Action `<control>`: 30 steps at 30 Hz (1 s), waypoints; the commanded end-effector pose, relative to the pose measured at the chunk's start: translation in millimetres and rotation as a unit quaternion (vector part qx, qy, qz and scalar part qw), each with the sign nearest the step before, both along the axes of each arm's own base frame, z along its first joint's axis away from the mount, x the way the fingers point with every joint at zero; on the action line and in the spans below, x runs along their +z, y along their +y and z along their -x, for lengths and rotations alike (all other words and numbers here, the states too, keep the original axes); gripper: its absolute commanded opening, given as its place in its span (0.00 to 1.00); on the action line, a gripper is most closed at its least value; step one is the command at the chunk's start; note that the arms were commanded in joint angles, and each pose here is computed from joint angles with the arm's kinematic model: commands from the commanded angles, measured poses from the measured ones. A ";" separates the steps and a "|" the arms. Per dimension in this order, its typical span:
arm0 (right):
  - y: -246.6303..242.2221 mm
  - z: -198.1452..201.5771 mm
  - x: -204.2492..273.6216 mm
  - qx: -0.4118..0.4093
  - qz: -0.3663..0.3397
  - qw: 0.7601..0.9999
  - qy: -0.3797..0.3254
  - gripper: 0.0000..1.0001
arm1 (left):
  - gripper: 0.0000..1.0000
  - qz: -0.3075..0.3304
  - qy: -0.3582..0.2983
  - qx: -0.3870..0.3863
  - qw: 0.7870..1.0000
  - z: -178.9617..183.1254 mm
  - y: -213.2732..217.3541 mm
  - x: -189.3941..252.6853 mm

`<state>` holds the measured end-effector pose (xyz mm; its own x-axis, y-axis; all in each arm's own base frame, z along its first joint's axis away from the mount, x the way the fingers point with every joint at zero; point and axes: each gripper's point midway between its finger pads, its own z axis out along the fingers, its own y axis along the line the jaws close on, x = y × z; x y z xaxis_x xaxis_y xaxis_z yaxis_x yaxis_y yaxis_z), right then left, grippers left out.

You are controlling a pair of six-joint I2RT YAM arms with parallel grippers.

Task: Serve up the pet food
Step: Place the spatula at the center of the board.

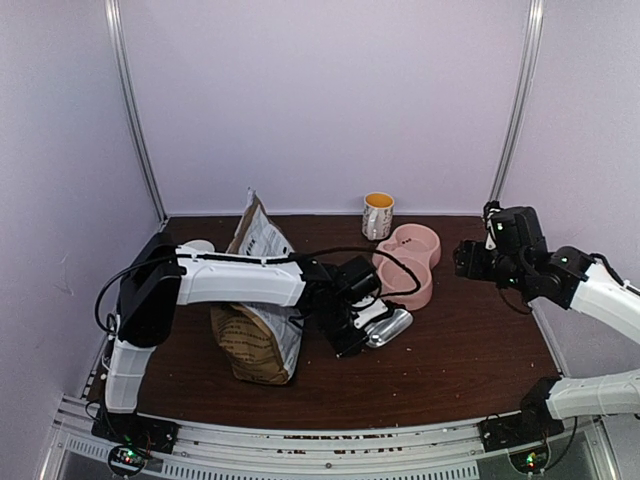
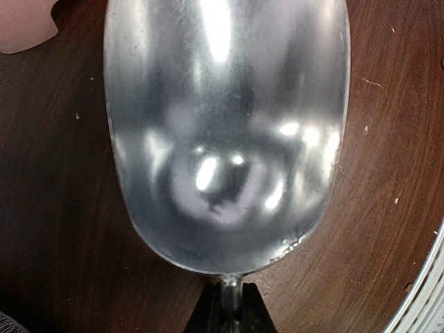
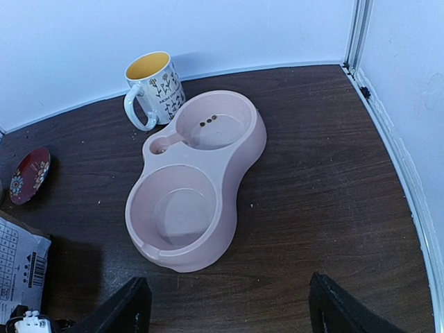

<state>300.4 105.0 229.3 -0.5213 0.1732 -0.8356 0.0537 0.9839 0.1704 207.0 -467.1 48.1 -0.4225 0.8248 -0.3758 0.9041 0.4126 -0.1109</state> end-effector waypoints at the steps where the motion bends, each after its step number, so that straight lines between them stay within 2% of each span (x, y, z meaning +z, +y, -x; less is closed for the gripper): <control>1: 7.4 -7.8 0.9 0.003 -0.016 1.000 -0.001 0.80 | 0.00 0.019 0.005 -0.026 0.999 2.1 -12.4 -10.7; 8: 17.4 -16.3 -5.7 0.013 -0.019 1.000 0.010 0.80 | 0.03 0.013 0.017 -0.032 0.999 4.1 -14.7 -27.0; 19: 26.8 -23.7 -12.9 0.025 -0.017 0.999 0.021 0.80 | 0.16 0.016 0.030 -0.043 0.998 5.6 -20.9 -37.6; 22: 28.1 -25.7 -10.3 0.026 -0.015 0.999 0.020 0.80 | 0.26 0.017 0.027 -0.041 0.999 4.3 -20.4 -34.3; 26: 29.0 -27.1 -5.8 0.028 -0.014 0.999 0.018 0.80 | 0.50 0.038 0.026 -0.032 0.998 1.9 -19.0 -19.6; 30: 29.3 -27.6 -2.6 0.028 -0.015 0.999 0.016 0.80 | 0.60 0.062 0.029 -0.039 0.997 5.9 -21.5 -2.6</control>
